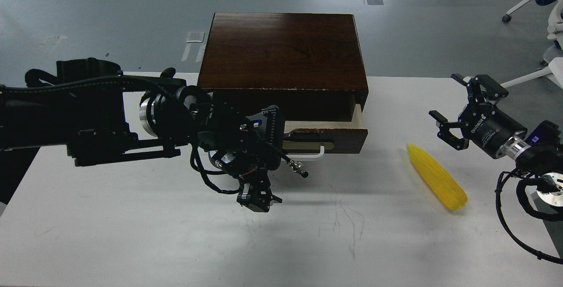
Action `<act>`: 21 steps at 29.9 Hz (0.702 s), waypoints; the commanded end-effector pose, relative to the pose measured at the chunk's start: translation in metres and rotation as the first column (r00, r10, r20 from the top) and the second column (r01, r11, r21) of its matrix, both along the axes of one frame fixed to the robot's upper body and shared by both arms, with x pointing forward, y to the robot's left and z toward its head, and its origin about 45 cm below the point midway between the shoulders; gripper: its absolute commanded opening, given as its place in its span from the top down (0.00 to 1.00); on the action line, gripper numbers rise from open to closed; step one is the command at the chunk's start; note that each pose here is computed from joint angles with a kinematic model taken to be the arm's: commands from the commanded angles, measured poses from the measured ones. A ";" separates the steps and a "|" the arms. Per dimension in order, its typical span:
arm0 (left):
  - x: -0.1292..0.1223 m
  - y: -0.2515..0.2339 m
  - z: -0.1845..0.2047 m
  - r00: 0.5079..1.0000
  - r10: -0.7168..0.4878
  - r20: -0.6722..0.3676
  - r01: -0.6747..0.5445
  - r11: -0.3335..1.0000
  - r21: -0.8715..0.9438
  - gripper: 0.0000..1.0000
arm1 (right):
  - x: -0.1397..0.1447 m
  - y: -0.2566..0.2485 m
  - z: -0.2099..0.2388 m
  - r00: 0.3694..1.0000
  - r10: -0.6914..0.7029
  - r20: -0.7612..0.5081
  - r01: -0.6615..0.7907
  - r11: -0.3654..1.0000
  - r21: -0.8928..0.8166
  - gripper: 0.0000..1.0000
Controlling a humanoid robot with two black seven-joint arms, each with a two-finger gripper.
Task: Put corn in drawer with both arms
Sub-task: 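Pull the drawer handle toward the robot with the left gripper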
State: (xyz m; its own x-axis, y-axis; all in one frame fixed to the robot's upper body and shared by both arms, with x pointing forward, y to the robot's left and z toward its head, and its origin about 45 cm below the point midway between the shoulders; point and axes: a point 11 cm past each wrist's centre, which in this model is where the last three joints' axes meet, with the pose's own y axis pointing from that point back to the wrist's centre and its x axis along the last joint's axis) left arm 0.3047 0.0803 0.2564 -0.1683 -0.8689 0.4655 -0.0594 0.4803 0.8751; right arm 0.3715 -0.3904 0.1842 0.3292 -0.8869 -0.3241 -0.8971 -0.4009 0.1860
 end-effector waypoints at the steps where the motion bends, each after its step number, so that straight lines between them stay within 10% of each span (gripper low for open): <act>1: -0.002 -0.007 0.003 1.000 -0.021 0.008 0.021 1.000 -0.004 0.02 | 0.000 0.000 0.000 1.000 0.001 -0.001 -0.001 1.000 0.000 0.01; 21: 0.004 -0.030 0.055 0.993 -0.052 0.103 0.063 0.992 -0.108 0.02 | -0.001 0.000 -0.002 1.000 0.000 -0.006 0.000 1.000 0.001 0.01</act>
State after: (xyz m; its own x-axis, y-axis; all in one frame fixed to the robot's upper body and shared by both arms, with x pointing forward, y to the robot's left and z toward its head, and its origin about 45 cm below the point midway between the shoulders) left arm 0.3056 0.0563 0.2911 -0.2519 -0.8293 0.4988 -0.0899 0.5333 0.8412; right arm 0.3701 -0.3906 0.1822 0.3269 -0.8871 -0.3257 -0.8964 -0.4003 0.1906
